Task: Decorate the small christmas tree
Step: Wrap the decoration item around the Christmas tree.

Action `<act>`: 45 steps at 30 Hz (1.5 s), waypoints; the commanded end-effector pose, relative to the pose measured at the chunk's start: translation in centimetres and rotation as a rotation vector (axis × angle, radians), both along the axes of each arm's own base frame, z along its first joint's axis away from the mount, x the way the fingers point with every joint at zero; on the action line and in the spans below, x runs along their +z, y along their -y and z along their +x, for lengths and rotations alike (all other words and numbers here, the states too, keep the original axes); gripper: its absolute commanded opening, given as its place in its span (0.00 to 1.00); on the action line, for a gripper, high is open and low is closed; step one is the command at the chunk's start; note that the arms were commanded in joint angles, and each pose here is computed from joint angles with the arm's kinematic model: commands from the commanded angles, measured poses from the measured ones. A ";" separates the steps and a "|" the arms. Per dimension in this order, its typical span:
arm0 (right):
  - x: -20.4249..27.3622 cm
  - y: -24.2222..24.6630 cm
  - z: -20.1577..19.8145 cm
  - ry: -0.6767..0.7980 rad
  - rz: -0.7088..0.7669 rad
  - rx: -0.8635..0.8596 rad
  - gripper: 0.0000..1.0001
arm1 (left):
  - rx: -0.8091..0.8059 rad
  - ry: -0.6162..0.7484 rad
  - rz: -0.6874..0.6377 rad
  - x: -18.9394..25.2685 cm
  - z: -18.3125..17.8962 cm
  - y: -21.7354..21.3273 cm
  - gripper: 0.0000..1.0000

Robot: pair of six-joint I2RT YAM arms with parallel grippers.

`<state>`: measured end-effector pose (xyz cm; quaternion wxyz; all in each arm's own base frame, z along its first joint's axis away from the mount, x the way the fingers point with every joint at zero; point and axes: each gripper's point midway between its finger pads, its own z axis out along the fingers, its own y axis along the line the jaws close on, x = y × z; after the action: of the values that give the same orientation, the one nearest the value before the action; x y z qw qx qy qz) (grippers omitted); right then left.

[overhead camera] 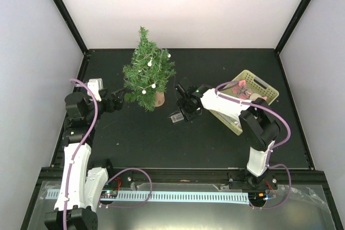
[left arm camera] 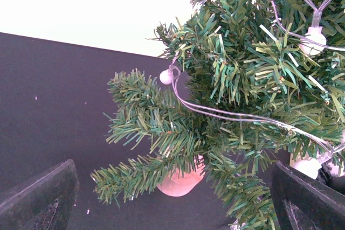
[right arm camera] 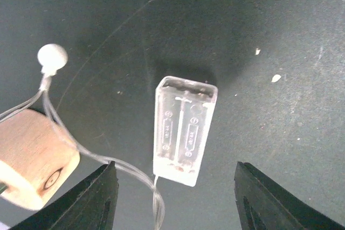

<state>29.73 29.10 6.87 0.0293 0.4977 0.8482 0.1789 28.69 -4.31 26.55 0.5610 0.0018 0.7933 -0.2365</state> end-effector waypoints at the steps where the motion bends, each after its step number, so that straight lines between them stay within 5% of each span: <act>1: -0.7 0.0 -0.7 -0.063 -0.008 -0.052 0.60 | -0.002 0.028 0.021 0.5 -0.3 0.1 0.99; 36: -5.0 0.7 0.4 -0.173 -0.130 -0.199 0.59 | -0.019 0.018 0.003 0.3 -0.3 0.4 0.99; 45: -6.1 1.0 0.7 -0.182 -0.148 -0.197 0.48 | -0.016 0.023 0.009 0.4 -0.4 0.4 0.99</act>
<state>30.21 28.93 1.74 -0.0024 0.5803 0.8097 0.0870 28.51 -4.35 26.72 0.5644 0.0036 0.7910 -0.2362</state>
